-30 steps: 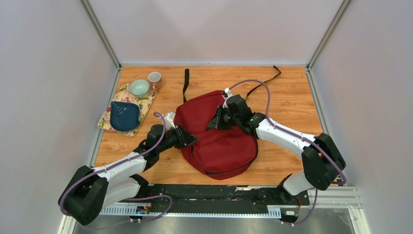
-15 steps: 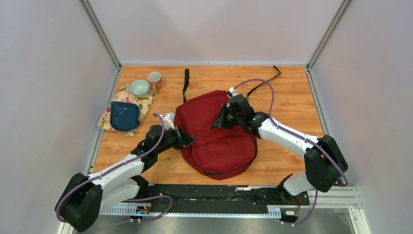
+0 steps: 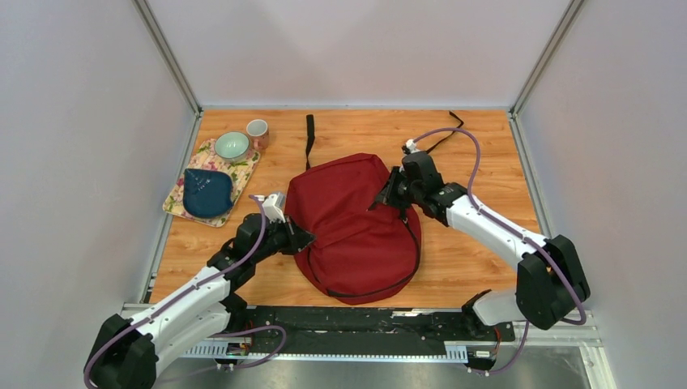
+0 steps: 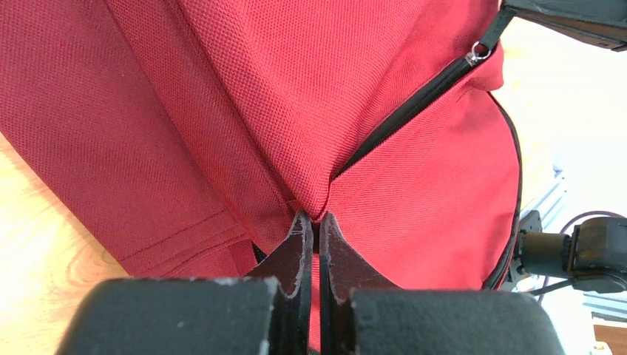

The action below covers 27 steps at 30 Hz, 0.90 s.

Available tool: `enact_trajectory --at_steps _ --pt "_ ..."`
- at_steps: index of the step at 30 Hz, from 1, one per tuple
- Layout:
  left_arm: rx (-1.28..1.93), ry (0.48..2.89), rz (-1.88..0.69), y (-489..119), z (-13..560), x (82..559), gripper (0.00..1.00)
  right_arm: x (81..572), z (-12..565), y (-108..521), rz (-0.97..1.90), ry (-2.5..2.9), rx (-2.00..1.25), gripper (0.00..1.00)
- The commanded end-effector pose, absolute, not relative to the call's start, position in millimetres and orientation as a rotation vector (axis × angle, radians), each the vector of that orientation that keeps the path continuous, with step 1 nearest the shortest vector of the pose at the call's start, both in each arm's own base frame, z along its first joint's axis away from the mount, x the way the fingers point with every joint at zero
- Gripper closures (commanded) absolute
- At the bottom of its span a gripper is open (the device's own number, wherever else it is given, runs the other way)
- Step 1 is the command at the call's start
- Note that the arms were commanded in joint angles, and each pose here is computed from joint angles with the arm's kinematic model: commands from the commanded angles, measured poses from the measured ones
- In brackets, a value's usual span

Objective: Pack the student bag
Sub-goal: Zip the student bag at the center of the board.

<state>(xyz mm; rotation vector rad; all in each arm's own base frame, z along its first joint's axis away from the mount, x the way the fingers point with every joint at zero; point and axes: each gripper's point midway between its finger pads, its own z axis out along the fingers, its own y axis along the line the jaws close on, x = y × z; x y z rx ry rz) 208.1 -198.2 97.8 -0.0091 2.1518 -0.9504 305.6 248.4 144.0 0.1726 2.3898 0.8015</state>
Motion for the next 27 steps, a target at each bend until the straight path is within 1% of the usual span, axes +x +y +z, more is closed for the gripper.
enact_trajectory --at_steps 1,16,25,26,27 --pt "0.018 2.284 -0.839 -181.1 64.2 190.4 1.00 316.7 158.2 227.3 0.728 2.302 0.188 1.00" --pt "0.003 2.259 -0.828 -179.6 73.3 195.3 1.00 298.7 133.0 170.6 0.593 2.315 0.297 1.00" --pt "0.008 2.263 -0.828 -180.7 74.9 198.1 1.00 294.7 131.4 161.3 0.586 2.309 0.308 1.00" --pt "0.008 2.267 -0.823 -180.5 75.3 198.4 0.83 294.5 131.2 161.2 0.588 2.306 0.310 0.95" --pt "0.009 2.272 -0.816 -180.3 77.9 199.3 0.73 294.1 130.2 159.7 0.582 2.305 0.314 0.89"
